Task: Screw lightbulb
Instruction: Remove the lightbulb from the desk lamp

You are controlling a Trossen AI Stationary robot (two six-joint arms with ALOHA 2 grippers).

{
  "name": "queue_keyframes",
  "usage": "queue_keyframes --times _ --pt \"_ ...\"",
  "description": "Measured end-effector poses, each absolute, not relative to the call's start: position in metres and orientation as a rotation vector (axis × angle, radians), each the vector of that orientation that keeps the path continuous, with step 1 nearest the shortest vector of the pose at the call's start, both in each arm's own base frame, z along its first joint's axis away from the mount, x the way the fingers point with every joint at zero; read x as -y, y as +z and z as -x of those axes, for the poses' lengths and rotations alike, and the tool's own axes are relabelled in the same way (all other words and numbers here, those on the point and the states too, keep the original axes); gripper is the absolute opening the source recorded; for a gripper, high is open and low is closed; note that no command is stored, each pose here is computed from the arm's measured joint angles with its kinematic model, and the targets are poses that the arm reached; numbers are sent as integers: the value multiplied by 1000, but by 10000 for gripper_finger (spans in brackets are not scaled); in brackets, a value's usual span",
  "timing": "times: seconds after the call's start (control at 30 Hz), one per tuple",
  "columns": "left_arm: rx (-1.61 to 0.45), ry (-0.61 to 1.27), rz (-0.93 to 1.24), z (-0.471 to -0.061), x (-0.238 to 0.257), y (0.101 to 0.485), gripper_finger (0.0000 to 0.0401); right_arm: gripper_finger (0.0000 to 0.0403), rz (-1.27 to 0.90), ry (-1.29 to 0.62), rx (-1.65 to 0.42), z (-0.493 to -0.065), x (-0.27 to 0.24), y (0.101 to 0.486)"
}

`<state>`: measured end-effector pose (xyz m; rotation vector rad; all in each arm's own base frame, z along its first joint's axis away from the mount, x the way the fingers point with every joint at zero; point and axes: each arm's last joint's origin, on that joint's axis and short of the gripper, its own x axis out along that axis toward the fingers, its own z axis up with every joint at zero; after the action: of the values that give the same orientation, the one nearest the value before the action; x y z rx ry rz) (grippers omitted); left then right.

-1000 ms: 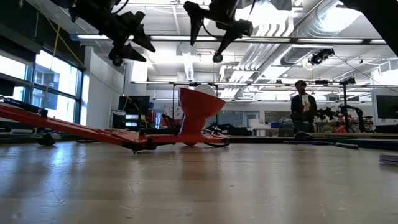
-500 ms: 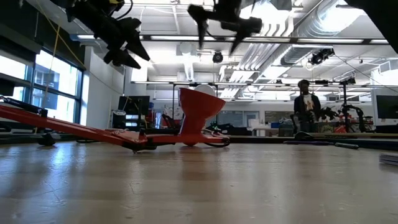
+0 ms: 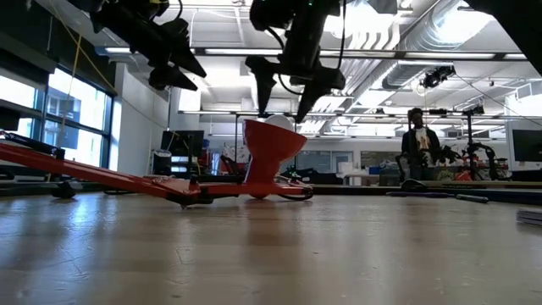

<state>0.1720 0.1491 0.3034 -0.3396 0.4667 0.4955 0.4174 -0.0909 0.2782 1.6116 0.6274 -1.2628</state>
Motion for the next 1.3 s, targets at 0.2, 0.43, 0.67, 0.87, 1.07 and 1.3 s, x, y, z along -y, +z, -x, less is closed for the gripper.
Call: queue_keyframes --times 0.2,0.43,0.67,0.87,1.07,1.3 --pt "-454 503 368 -172 -149 304 261 362 -1616 -1296 -645 -414 93 278" --pt "-447 508 385 -172 -149 304 261 362 -1542 -1339 -555 -414 94 279" --pt "-447 510 387 -172 -149 304 261 362 -1530 -1304 -555 -419 97 276" --pt "-447 510 387 -172 -149 304 261 362 -1540 -1311 -593 -421 103 266" --pt "-448 511 387 -172 -149 304 261 362 -1543 -1315 -606 -421 108 262" --pt "-447 511 386 -172 -149 304 261 351 -1542 -1281 -641 -422 108 262"
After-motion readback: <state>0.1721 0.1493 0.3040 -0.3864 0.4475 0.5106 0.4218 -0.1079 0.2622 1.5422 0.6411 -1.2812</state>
